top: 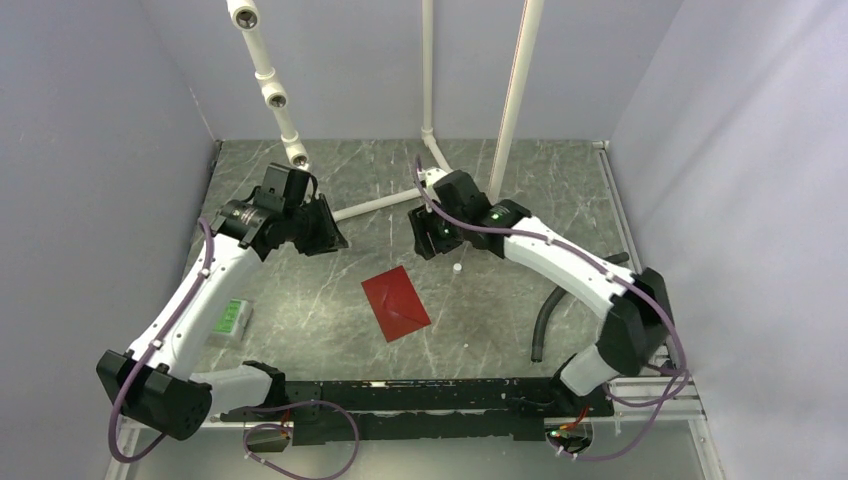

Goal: Place the letter into the envelope and seal it

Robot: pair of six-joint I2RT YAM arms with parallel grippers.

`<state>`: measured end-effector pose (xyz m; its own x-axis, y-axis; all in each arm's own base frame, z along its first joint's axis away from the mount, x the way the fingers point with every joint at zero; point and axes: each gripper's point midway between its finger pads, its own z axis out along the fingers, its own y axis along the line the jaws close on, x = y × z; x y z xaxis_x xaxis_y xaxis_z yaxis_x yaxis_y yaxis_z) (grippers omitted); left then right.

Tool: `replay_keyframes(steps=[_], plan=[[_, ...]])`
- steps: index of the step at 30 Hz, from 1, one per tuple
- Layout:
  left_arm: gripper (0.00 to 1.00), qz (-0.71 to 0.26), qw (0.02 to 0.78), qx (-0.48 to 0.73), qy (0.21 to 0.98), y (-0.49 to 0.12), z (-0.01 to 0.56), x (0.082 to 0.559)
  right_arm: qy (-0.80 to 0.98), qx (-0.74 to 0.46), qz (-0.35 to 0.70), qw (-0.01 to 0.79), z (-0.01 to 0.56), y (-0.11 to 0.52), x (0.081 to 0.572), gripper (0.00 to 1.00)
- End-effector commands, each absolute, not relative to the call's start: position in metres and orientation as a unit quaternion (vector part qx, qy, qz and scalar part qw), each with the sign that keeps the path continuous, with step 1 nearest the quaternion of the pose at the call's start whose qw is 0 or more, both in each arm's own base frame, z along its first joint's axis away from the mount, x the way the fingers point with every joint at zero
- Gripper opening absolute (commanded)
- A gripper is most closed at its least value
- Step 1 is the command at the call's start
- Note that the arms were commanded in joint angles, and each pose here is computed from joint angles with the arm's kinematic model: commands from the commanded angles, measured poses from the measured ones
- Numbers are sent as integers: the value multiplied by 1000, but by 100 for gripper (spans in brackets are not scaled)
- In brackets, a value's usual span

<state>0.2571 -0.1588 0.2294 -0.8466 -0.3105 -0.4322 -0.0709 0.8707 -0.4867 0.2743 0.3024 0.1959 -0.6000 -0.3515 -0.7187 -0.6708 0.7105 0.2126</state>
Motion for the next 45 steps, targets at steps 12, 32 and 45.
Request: replay_keyframes(steps=[12,32,45], plan=[[2,-231,305,-108,917,-151,252,261,969,-116,0,220,53,222,322,47],[3,-254,293,-106,916,-161,251,261,976,-114,27,181,27,216,328,30],[2,-266,293,-107,912,-164,253,260,981,-122,21,147,28,213,322,34]])
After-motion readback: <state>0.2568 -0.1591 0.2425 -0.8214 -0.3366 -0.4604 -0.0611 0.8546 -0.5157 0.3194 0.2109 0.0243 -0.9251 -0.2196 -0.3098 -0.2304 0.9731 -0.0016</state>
